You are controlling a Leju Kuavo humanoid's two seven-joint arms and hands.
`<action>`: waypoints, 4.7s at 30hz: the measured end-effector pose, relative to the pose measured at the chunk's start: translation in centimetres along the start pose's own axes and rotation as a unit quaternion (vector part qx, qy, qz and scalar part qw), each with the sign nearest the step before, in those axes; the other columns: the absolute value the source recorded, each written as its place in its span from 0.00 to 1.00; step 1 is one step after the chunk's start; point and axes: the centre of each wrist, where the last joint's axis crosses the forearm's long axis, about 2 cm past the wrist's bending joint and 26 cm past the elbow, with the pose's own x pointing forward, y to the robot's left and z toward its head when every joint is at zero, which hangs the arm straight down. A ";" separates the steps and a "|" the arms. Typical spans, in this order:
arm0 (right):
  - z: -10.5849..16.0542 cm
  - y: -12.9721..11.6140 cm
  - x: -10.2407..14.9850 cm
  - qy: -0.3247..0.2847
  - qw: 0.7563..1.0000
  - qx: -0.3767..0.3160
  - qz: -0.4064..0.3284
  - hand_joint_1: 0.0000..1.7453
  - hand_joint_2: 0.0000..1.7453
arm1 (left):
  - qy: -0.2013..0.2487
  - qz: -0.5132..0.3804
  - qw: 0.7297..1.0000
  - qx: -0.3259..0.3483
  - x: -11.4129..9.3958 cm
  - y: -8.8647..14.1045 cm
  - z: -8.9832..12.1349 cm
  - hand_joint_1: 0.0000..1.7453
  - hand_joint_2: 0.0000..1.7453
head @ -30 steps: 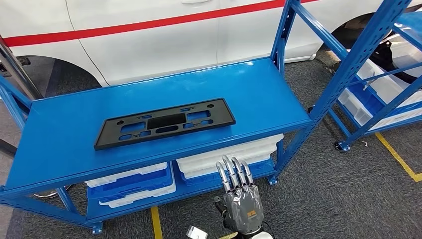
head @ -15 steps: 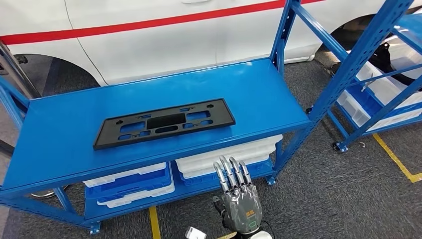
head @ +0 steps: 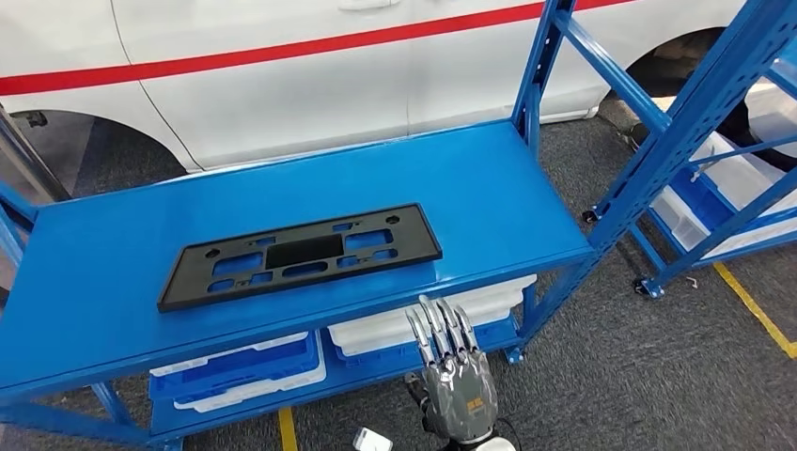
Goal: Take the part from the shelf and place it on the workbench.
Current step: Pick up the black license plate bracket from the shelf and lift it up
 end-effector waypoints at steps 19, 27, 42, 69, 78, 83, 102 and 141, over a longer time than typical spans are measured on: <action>-0.5 0.0 0.0 0.010 1.000 -0.006 -0.001 0.00 1.00 | -0.002 -0.001 1.000 0.003 0.1 0.3 0.0 0.00 0.00; -0.4 0.0 0.0 0.011 1.000 -0.004 -0.001 0.00 1.00 | -0.001 -0.001 1.000 0.003 0.0 0.2 0.0 0.00 0.00; -0.5 0.0 0.1 0.012 1.000 -0.004 -0.002 0.00 1.00 | 0.000 -0.001 1.000 0.003 -0.1 0.3 0.0 0.00 0.00; -0.4 0.1 0.0 -0.010 1.000 0.001 0.000 0.00 0.00 | -0.001 0.004 1.000 -0.002 0.0 0.1 0.0 0.00 0.00; -0.5 0.0 0.0 -0.010 1.000 -0.001 0.000 0.00 0.00 | -0.002 0.004 1.000 -0.002 0.0 0.2 0.0 0.00 0.00; -0.4 0.1 -0.1 -0.010 1.000 0.001 0.001 0.00 0.00 | -0.002 0.004 1.000 -0.003 0.1 0.2 0.0 0.00 0.00; -0.3 0.1 0.0 -0.015 1.000 0.002 -0.001 0.00 0.00 | -0.002 0.003 1.000 -0.003 0.0 0.2 0.0 0.00 0.00; -1.3 0.3 -0.6 -0.021 1.000 0.003 0.014 0.00 0.00 | -0.003 0.000 1.000 -0.008 0.1 0.1 0.0 0.00 0.00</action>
